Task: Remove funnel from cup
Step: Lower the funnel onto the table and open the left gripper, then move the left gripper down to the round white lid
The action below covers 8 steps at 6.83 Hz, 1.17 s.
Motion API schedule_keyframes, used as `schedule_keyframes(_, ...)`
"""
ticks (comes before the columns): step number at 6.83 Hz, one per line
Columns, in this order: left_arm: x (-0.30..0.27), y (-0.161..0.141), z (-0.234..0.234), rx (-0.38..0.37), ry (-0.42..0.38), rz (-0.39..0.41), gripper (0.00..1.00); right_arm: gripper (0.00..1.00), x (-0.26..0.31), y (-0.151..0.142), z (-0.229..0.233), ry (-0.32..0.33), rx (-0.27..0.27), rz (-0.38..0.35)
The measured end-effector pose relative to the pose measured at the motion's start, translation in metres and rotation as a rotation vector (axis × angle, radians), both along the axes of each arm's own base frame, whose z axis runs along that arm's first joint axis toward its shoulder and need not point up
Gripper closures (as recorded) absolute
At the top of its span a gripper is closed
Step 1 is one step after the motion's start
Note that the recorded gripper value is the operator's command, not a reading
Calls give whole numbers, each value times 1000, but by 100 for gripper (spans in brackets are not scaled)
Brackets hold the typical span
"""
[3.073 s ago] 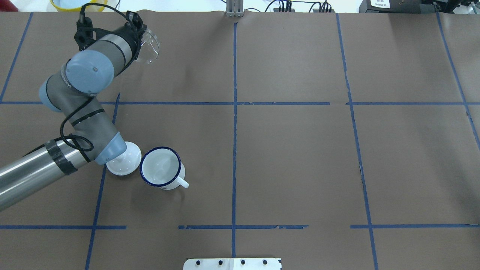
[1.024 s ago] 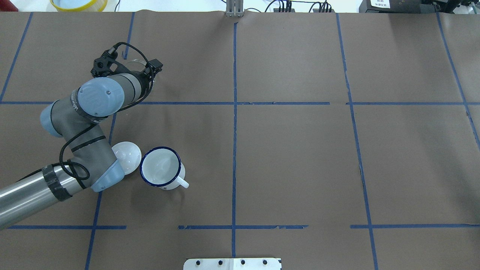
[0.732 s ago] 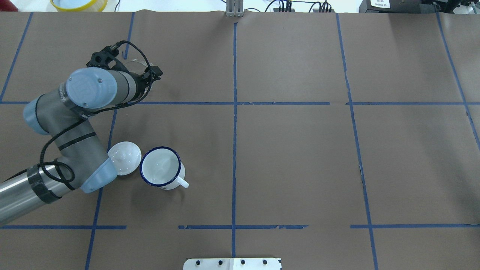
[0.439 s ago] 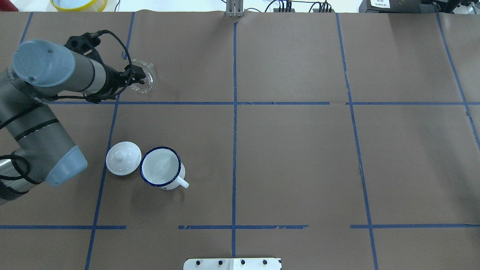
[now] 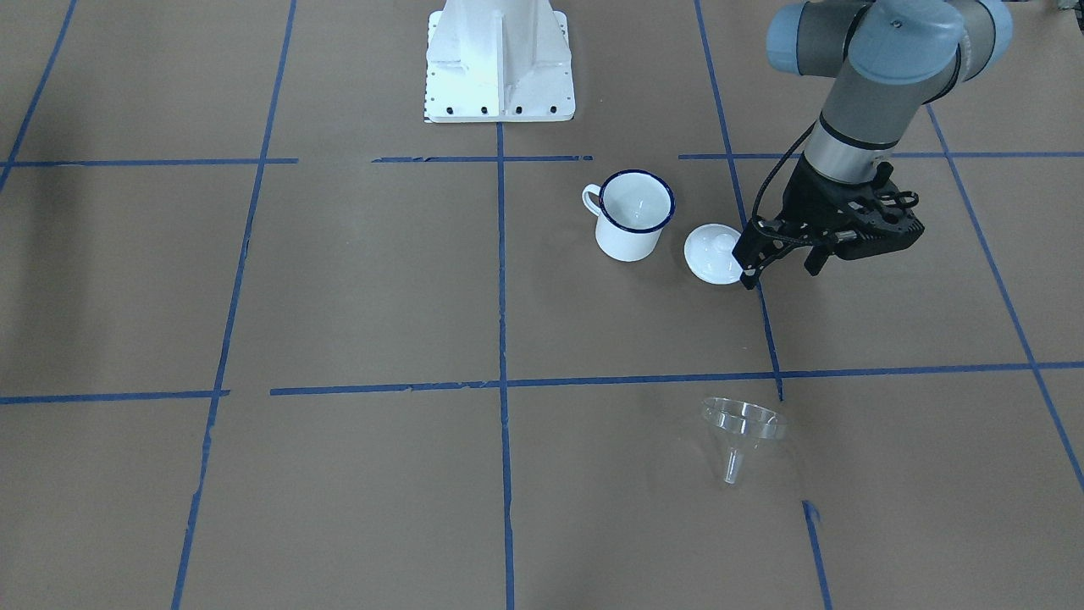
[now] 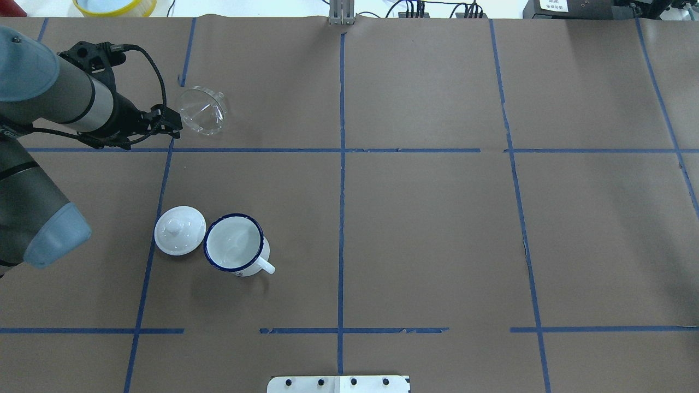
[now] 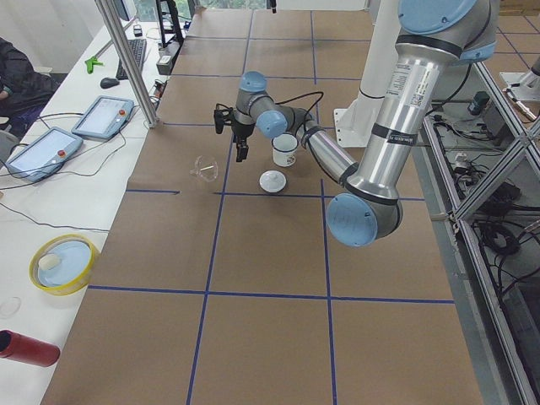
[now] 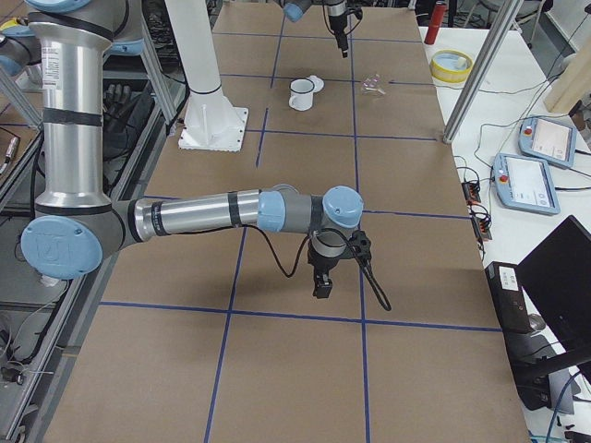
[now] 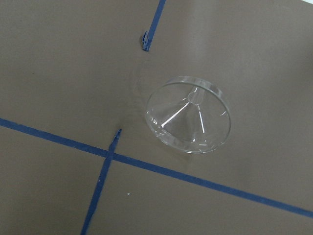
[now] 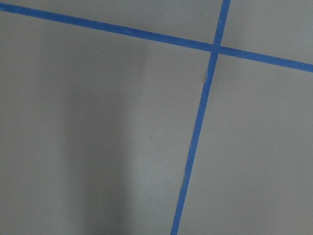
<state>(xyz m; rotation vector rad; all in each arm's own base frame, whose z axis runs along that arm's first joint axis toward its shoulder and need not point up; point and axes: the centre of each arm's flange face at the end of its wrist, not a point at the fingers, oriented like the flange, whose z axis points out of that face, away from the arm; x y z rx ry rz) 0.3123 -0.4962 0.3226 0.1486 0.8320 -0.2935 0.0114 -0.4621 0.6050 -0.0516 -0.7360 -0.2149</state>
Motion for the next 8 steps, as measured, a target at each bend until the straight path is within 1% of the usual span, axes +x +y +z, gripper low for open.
schedule_keyframes(2, 46, 33, 13, -36, -26, 70, 0, 0, 0, 0, 0, 0, 0, 0)
schedule_keyframes(3, 65, 51, 22, -49, -41, 81, 0, 0, 0, 0, 0, 0, 0, 0)
schedule_keyframes(4, 72, 64, 35, -53, -50, 91, 0, 0, 0, 0, 0, 0, 0, 0)
schedule_keyframes(6, 65, 83, 69, -33, -30, 98, 1, 0, 0, 0, 0, 0, 0, 0)
schedule_keyframes(8, 66, 90, 80, -26, -26, 106, 6, 0, 0, 0, 0, 0, 0, 0)
